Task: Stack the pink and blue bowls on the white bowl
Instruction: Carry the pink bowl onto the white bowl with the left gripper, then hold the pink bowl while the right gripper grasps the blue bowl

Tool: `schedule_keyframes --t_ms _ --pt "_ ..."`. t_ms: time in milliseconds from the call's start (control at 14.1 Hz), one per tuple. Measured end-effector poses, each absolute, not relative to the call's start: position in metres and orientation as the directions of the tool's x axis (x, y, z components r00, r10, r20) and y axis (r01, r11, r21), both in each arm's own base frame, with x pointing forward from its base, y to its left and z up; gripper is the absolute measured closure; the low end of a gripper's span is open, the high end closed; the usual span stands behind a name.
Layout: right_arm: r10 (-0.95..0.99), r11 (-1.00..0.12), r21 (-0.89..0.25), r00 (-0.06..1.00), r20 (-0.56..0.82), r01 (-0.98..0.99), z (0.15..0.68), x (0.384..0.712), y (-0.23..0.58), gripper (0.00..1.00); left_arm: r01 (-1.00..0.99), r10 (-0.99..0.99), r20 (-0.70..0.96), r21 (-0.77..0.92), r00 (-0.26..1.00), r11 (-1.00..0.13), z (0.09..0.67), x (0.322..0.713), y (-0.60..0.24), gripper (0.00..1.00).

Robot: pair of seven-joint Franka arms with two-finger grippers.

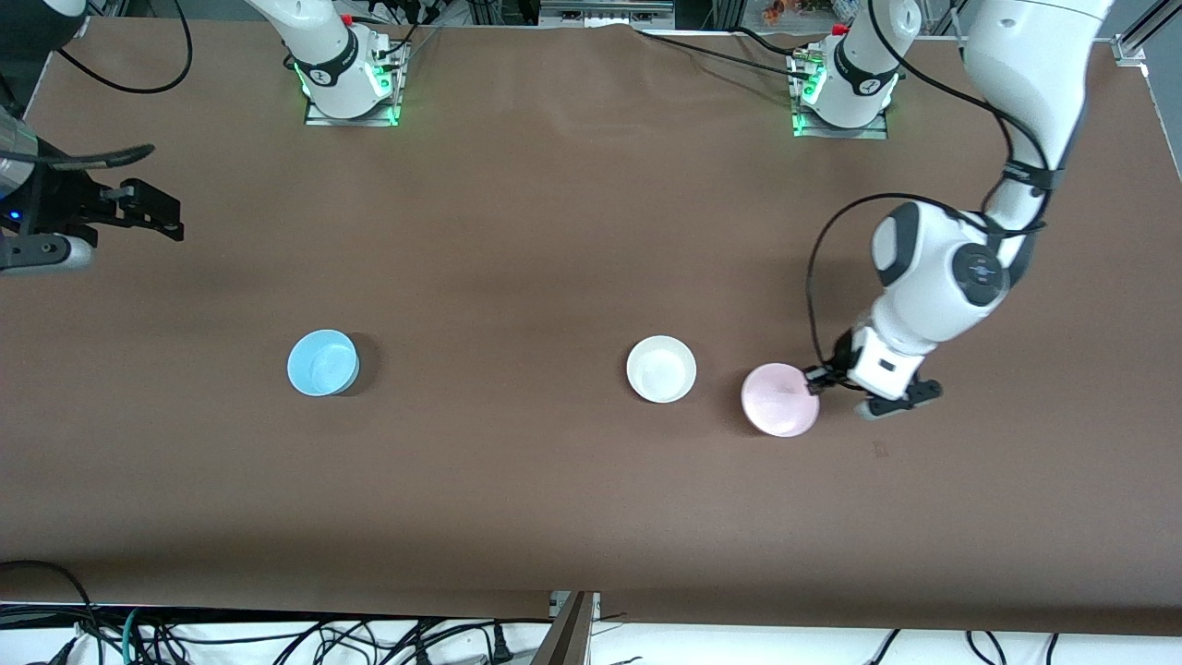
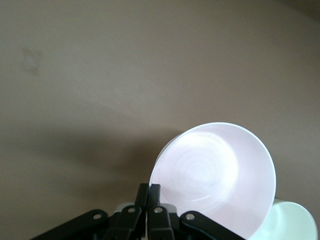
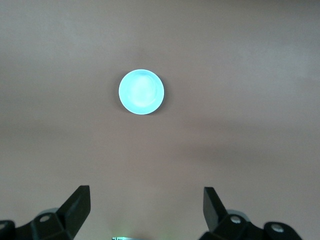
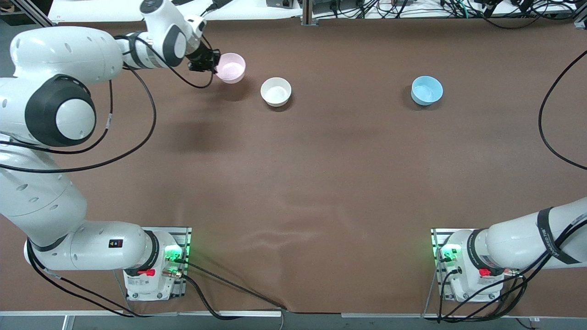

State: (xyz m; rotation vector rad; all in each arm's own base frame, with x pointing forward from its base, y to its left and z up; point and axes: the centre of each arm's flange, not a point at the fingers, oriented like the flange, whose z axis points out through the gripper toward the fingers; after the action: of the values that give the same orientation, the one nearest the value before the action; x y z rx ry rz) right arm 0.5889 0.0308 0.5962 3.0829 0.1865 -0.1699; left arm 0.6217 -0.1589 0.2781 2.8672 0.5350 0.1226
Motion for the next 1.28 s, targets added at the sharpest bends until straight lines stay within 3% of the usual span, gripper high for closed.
schedule_keyframes --t_ms 213,711,996,1280 --pt "0.117 -0.992 0.039 0.983 -0.140 0.124 0.560 0.608 0.031 0.00 0.402 0.418 0.031 0.216 0.908 -0.890 0.282 0.605 -0.215 0.97" --pt "0.078 -0.996 0.031 0.968 -0.240 0.088 0.394 0.666 0.003 0.00 0.447 0.459 0.001 0.221 0.888 -0.867 0.288 0.572 -0.294 0.97" --pt "0.058 -0.998 0.019 0.983 -0.174 0.062 0.313 0.667 -0.013 0.00 0.461 0.471 -0.007 0.221 0.882 -0.860 0.285 0.564 -0.306 0.97" --pt "0.009 -0.999 -0.045 0.991 -0.135 0.003 0.269 0.656 -0.015 0.00 0.462 0.479 0.006 0.248 0.878 -0.851 0.276 0.558 -0.315 0.97"
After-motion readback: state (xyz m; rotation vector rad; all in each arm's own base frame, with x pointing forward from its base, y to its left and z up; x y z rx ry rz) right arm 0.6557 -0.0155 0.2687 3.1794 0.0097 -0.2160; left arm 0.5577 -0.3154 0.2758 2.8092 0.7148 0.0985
